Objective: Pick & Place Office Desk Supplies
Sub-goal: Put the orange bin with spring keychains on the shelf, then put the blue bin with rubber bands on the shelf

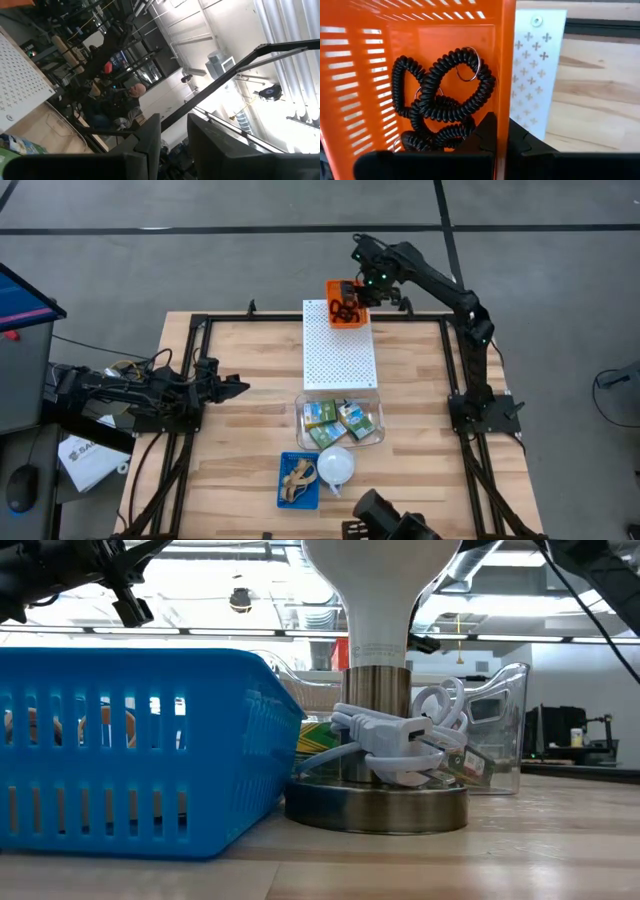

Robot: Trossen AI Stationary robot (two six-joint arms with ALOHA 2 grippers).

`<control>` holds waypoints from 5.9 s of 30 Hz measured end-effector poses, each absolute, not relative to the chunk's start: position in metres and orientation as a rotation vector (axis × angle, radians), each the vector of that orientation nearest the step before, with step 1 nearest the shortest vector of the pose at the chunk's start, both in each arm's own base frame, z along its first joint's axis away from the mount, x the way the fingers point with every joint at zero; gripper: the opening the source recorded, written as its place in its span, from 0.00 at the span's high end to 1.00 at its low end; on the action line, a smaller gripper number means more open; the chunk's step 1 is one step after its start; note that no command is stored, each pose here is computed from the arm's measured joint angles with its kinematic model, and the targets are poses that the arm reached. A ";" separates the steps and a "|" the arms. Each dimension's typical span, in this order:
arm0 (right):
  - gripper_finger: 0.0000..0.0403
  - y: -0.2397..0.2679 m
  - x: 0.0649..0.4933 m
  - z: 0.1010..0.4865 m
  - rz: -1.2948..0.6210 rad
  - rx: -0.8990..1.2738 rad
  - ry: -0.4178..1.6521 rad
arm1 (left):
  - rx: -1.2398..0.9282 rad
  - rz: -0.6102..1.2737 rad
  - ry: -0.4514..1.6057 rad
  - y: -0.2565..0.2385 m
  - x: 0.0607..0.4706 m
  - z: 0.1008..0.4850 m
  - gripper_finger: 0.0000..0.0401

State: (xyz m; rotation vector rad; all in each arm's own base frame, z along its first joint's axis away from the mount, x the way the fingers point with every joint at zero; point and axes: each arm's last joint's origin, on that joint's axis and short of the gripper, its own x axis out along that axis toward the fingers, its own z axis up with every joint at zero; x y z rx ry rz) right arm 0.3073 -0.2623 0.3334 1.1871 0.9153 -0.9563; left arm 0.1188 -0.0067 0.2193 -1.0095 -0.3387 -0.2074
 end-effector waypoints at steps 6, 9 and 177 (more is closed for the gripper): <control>1.00 -0.266 0.301 0.334 -1.004 1.212 0.913 | -1.009 -0.207 -0.339 -0.007 0.119 0.219 0.78; 1.00 -0.268 0.298 0.333 -1.017 1.221 0.917 | -1.009 -0.207 -0.339 -0.007 0.119 0.219 0.78; 0.78 -0.195 0.247 0.433 -0.808 0.837 0.682 | -1.087 -0.493 -0.116 -0.023 0.122 0.217 0.78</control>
